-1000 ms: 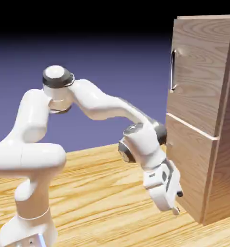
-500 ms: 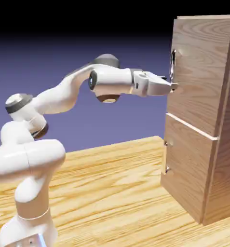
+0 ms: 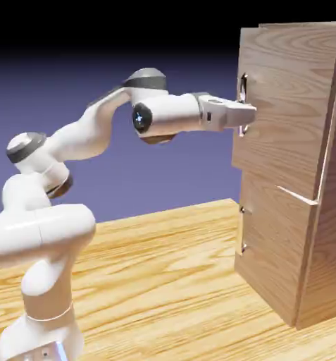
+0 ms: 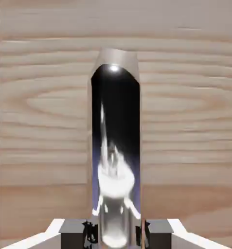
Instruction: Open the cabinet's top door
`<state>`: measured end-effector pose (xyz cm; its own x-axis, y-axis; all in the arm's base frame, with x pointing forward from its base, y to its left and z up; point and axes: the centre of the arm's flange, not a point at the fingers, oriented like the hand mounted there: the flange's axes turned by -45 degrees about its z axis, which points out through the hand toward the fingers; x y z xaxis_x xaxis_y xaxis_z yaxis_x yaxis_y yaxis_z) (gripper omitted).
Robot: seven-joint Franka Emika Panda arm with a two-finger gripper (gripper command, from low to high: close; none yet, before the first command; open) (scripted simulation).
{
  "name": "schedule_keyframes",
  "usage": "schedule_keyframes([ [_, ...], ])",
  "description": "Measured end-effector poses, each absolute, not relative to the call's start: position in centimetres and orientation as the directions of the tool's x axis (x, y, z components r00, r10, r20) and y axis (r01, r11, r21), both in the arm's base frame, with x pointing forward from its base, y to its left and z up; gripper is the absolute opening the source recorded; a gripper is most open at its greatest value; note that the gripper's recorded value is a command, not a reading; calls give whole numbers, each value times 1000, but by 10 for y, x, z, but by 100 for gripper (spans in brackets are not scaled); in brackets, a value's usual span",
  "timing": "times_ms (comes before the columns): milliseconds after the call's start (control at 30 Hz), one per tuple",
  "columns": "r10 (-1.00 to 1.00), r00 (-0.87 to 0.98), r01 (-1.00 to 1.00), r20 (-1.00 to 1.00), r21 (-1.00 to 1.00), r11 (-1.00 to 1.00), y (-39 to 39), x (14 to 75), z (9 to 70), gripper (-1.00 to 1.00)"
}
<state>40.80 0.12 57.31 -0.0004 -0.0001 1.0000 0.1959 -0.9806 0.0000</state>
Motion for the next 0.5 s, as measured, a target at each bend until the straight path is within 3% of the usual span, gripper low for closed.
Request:
schedule_keyframes([
  [500, 0, 0, 550, 1000, 0, -835, -82, 351, 573, -100],
])
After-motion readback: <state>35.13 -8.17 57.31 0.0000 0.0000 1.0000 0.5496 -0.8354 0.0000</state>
